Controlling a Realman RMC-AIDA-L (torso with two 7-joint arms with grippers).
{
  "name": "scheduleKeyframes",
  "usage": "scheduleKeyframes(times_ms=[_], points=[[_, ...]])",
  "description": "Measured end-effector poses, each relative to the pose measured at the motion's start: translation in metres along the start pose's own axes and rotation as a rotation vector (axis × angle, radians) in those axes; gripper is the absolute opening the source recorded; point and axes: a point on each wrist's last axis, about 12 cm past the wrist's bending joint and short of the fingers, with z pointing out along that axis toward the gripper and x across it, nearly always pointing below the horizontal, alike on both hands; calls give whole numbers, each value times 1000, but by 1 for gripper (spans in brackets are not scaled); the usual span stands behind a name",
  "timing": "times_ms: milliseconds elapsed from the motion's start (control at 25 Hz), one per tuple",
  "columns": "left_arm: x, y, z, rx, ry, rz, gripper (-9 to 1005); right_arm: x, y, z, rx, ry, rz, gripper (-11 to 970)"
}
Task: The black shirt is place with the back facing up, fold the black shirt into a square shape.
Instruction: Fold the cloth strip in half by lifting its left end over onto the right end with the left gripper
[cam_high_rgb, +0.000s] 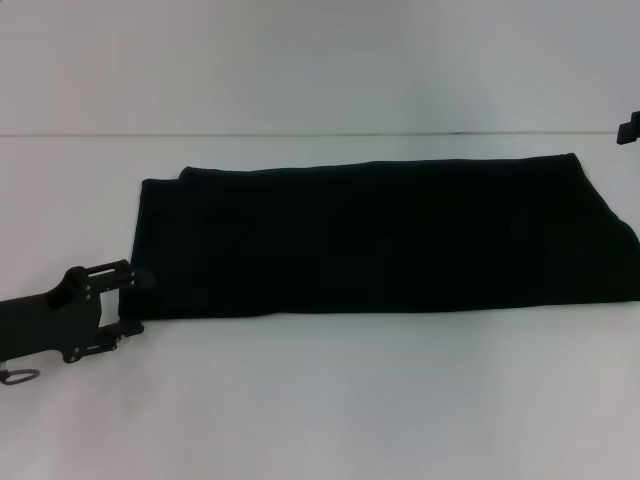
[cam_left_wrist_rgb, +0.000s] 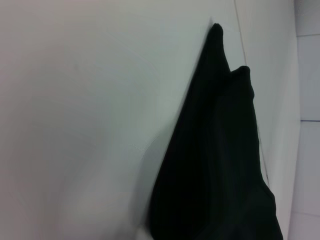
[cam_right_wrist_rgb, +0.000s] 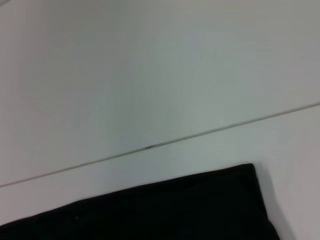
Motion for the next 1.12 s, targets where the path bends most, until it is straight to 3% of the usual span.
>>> scheduleKeyframes(times_ms=[560,1120], points=[[-1,8,12,-49,-50,-38,717,-4,4,-1,-4,-10,-10,674],[-1,-21,52,-18,-44,15,692,-4,4,-1,-5,-11,-9,673]])
